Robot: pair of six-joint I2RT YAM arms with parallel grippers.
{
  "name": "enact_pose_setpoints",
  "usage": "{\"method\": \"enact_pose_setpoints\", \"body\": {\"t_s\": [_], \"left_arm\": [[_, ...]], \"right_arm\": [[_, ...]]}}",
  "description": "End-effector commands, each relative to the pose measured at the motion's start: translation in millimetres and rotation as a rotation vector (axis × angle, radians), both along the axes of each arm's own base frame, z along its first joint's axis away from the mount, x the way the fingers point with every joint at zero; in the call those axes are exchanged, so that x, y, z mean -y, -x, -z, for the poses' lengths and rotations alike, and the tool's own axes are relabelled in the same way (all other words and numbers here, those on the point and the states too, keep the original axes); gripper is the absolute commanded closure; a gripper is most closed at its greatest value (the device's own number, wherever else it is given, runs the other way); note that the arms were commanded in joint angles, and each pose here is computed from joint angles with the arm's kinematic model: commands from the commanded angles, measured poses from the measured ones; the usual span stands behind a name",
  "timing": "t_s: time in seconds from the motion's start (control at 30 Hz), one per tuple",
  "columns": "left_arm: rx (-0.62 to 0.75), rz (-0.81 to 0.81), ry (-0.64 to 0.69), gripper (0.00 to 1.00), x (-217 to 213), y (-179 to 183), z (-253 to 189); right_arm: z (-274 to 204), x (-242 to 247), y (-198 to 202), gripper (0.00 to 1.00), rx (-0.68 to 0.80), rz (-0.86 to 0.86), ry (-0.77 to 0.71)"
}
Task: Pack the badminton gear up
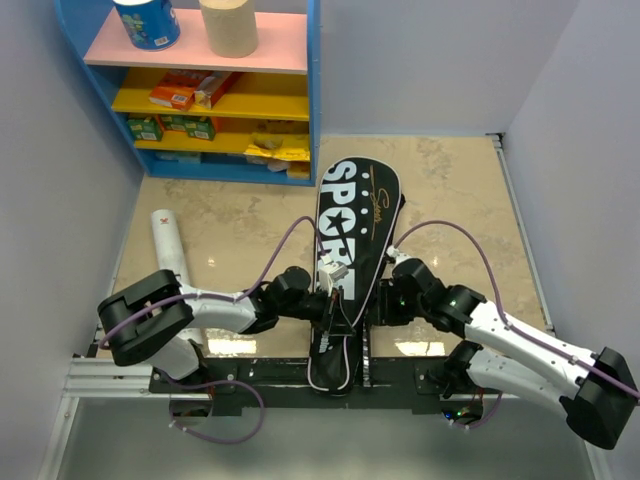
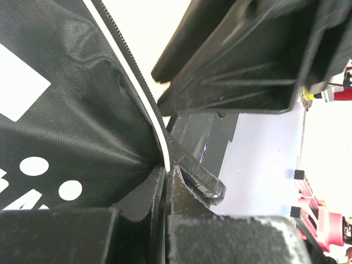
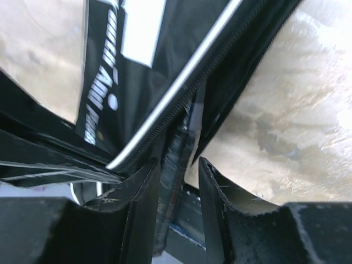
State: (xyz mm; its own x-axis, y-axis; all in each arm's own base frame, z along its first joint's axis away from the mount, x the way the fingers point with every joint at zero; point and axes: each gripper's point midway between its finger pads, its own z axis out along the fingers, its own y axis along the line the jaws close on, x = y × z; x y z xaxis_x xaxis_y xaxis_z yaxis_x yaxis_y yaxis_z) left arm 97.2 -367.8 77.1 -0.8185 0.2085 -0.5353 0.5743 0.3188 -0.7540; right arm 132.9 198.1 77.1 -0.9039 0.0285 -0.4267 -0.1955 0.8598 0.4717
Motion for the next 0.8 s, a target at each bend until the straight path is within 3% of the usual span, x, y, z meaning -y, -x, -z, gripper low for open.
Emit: {"method": "enact_pose_setpoints", "body": {"t_s": [0.0, 0.77], "left_arm": [[0.089, 0.029, 0.11, 1.0, 15, -5, -42], [0.1, 0.032, 0.104, 1.0, 17, -7, -44]], "right_arm": [[10, -3, 19, 0.63, -0.062, -0.078, -0.024], [19, -53, 43, 0.66, -0.181, -0.114, -0.351]]}}
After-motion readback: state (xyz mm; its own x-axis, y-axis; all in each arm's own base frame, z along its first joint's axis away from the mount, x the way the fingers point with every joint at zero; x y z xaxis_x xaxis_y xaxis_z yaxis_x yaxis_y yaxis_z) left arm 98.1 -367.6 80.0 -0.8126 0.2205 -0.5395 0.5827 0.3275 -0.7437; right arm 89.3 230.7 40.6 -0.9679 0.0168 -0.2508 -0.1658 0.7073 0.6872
